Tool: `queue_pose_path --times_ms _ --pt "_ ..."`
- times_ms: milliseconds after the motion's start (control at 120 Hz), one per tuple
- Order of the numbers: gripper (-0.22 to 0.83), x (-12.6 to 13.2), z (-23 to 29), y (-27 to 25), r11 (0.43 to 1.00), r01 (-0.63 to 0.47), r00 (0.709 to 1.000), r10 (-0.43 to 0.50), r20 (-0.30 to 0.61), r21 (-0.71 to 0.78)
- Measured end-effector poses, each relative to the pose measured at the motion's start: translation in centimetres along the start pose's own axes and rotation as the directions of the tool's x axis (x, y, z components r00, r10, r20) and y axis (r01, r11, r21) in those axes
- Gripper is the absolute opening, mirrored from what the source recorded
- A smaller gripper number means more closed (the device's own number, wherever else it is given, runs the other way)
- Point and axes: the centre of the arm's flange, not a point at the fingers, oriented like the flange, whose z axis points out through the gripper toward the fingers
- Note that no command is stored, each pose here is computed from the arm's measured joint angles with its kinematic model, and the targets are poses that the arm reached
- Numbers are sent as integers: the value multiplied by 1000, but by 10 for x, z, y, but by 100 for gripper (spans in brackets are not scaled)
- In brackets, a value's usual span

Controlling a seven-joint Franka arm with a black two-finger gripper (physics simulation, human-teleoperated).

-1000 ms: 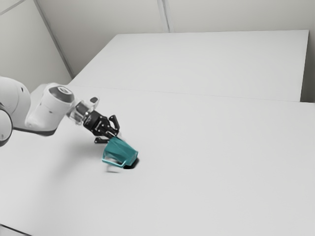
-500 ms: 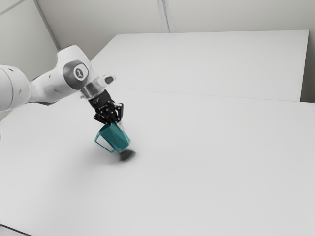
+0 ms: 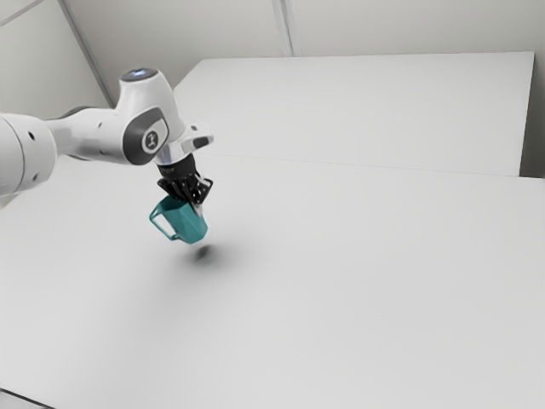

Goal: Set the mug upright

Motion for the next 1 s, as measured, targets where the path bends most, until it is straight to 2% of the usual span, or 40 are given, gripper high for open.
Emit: queue_pose_path --times_ms 483,633,725,850,1000 --pt "-16 5 55 1 1000 28 998 -27 49 -4" --pt "18 5 48 2 1000 29 999 -28 37 -11" --pt "33 5 37 6 1000 24 999 -23 21 -10" --pt "46 3 13 11 1000 15 1000 -15 -17 -4" --pt "54 -1 -32 14 1000 10 996 -10 -93 6"
